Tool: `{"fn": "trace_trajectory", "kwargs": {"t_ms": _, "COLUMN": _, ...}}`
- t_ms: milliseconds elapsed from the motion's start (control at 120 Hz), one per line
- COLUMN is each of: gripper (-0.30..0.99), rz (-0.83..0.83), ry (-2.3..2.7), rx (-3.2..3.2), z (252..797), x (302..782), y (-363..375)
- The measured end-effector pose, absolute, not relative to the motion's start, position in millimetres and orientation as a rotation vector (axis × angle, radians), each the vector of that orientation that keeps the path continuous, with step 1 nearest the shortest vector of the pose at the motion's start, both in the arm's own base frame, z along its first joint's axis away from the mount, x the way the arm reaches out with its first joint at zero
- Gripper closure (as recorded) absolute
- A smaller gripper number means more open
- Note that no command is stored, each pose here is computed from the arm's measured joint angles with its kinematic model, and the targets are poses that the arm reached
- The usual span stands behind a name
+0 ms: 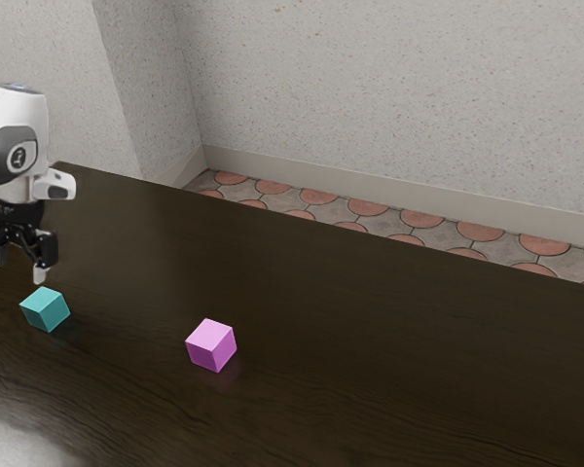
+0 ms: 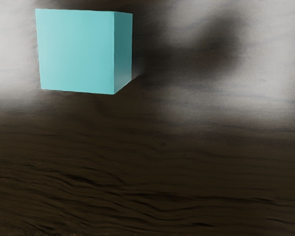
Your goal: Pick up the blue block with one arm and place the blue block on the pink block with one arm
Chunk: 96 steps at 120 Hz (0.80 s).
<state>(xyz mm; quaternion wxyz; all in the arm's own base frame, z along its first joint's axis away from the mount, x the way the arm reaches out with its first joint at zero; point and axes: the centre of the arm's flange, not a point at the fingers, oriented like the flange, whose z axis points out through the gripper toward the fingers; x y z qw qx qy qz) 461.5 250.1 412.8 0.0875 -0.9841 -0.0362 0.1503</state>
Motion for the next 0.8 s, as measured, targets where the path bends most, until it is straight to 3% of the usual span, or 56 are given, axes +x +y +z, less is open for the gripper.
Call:
{"fn": "trace_trajectory", "kwargs": {"t_ms": 367, "gripper": 0.00, "rz": 0.424, "ry": -0.344, "rx": -2.887, "z": 388.7, "x": 401.0, "y": 341.0}}
{"fn": "trace_trajectory", "kwargs": {"t_ms": 542, "gripper": 0.00, "rz": 0.397, "ry": -0.237, "rx": -2.854, "z": 371.4, "x": 435.9, "y": 312.4}}
{"fn": "trace_trajectory", "kwargs": {"t_ms": 800, "gripper": 0.00, "rz": 0.411, "ry": -0.284, "rx": -2.903, "z": 321.6, "x": 439.0, "y": 333.0}}
